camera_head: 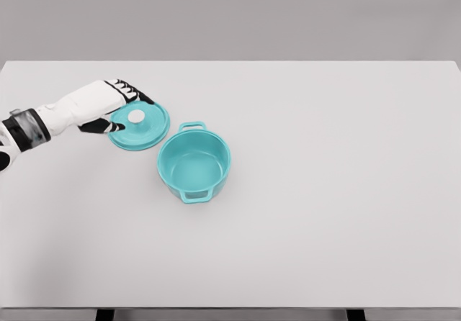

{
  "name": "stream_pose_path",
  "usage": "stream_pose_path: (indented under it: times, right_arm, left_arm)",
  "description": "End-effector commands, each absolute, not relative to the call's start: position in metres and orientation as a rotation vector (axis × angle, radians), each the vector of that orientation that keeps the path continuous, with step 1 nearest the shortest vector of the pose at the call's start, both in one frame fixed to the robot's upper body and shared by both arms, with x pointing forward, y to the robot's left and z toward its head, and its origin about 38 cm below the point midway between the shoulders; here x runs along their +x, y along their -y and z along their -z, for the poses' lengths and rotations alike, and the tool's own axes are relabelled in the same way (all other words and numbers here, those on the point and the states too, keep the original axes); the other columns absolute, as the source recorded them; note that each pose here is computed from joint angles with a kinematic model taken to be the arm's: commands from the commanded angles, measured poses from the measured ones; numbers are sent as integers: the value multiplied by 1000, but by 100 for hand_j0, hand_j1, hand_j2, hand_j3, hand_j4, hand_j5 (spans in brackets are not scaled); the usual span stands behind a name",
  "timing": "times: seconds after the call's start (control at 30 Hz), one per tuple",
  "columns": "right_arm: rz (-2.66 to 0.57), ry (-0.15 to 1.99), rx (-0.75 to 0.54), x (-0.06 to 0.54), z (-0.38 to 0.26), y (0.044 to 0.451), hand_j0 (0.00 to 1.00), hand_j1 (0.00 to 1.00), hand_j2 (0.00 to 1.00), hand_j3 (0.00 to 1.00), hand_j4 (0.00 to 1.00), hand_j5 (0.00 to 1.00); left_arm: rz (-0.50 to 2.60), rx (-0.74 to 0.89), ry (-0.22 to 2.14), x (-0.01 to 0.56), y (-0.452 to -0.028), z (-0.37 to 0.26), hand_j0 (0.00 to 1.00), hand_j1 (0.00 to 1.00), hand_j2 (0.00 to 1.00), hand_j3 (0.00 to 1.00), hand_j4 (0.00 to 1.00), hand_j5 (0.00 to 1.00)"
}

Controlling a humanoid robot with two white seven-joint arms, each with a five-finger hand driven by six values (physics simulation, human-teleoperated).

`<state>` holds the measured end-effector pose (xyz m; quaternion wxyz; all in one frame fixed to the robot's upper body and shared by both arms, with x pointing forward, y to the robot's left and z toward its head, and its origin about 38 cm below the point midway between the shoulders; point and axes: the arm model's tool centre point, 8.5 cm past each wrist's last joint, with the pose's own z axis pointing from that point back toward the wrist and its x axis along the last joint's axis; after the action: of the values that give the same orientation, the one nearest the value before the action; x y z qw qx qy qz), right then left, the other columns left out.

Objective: Cover the pot with left arm

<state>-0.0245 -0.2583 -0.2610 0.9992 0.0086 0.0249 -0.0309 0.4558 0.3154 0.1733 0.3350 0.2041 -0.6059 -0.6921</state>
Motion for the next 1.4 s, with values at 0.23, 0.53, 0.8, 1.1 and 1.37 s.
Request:
stream_pose_path:
  times: [0.23,0.53,0.8,1.1,1.37]
  right_arm:
    - [61,-48,17,-23,261,258,100,100,100,100,100,100]
    - [62,-49,17,-24,261,258,100,100,100,100,100,100]
    - [62,-49,17,-24,261,258,100,100,100,100,100,100]
    - [62,-49,17,-24,261,258,100,100,100,100,100,100]
    - [62,-49,17,-24,261,258,100,100,100,100,100,100]
  left_arm:
    - [1813,534,1542,458,-318,-164,75,75,75,75,75,75]
    - [1822,536,1522,465,-318,-163,75,75,75,75,75,75]
    - [1826,525,1518,469,-308,-155,74,74,74,74,74,74]
    - [1823,536,1495,476,-308,-151,73,73,73,73,73,73]
    - [1822,531,1471,478,-307,-142,73,73,73,73,73,73]
